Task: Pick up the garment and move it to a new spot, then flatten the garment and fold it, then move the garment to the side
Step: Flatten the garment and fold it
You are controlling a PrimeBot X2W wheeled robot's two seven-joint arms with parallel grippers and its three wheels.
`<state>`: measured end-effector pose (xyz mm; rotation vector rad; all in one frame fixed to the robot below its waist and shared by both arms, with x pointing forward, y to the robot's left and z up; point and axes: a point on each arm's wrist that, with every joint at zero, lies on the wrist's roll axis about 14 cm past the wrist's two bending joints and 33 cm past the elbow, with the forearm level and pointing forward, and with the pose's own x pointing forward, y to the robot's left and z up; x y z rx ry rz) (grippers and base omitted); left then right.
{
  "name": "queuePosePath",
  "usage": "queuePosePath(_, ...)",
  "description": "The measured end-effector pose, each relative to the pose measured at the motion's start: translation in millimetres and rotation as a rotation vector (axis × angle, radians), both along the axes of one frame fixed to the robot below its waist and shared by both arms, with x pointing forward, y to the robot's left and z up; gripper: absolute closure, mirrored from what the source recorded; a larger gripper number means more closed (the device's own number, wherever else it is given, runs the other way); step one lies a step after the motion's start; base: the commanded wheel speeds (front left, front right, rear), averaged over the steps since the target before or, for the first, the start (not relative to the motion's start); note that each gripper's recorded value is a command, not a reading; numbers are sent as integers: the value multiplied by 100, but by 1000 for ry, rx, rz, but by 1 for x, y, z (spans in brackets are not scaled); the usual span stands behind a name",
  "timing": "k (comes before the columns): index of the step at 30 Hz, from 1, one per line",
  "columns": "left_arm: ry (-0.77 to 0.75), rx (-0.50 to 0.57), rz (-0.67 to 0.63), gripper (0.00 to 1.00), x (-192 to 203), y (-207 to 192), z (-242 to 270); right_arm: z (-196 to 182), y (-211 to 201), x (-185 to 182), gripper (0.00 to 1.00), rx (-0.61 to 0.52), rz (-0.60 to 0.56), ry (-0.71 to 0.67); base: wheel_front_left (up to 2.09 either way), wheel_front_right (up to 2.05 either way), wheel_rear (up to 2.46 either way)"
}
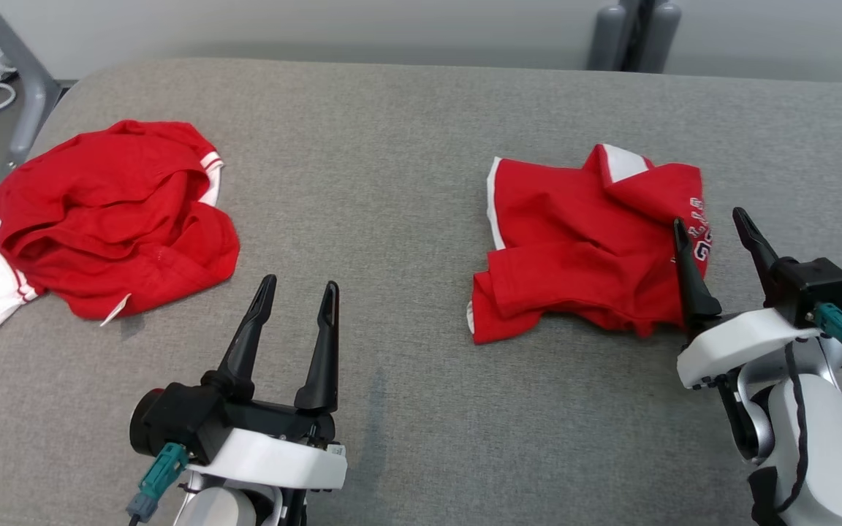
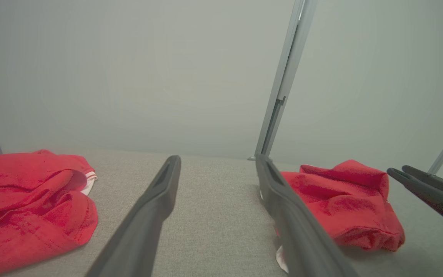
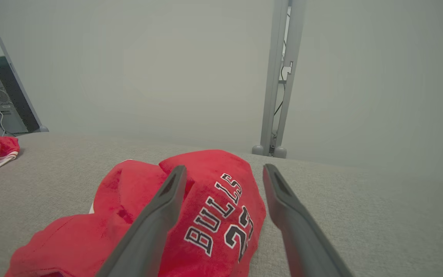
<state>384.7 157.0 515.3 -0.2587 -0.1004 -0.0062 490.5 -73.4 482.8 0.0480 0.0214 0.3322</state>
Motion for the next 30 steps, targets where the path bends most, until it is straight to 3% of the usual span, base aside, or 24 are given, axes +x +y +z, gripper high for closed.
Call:
queuePosePath(4,15,2,34,0,-3,10,-3,-28,8,11,0,-33,15,100,0,0,0)
queuePosePath(5,20,4,41,0,-5,12,-5,-36,9,13,5,-46,18,129,0,0,0)
queuePosePath(6,24,5,48,0,-6,14,-6,-44,11,13,64,-53,21,158,0,0,0)
queuePosePath(7,27,3,55,0,-8,17,-6,-49,12,14,100,-51,19,177,0,0,0)
queuePosePath(14,20,3,78,0,-17,22,-3,-11,28,26,100,-6,45,41,0,0,0)
queuePosePath(21,-10,-5,66,0,-27,17,7,107,91,8,100,116,235,-276,0,0,0)
queuePosePath(25,-27,-10,47,0,-29,10,12,153,75,0,100,152,225,-400,0,0,0)
queuePosePath(27,-32,-12,37,0,-29,7,14,135,53,6,100,114,171,-356,0,0,0)
queuePosePath(30,-24,-14,28,0,-27,3,11,63,0,24,100,8,30,-134,0,0,0)
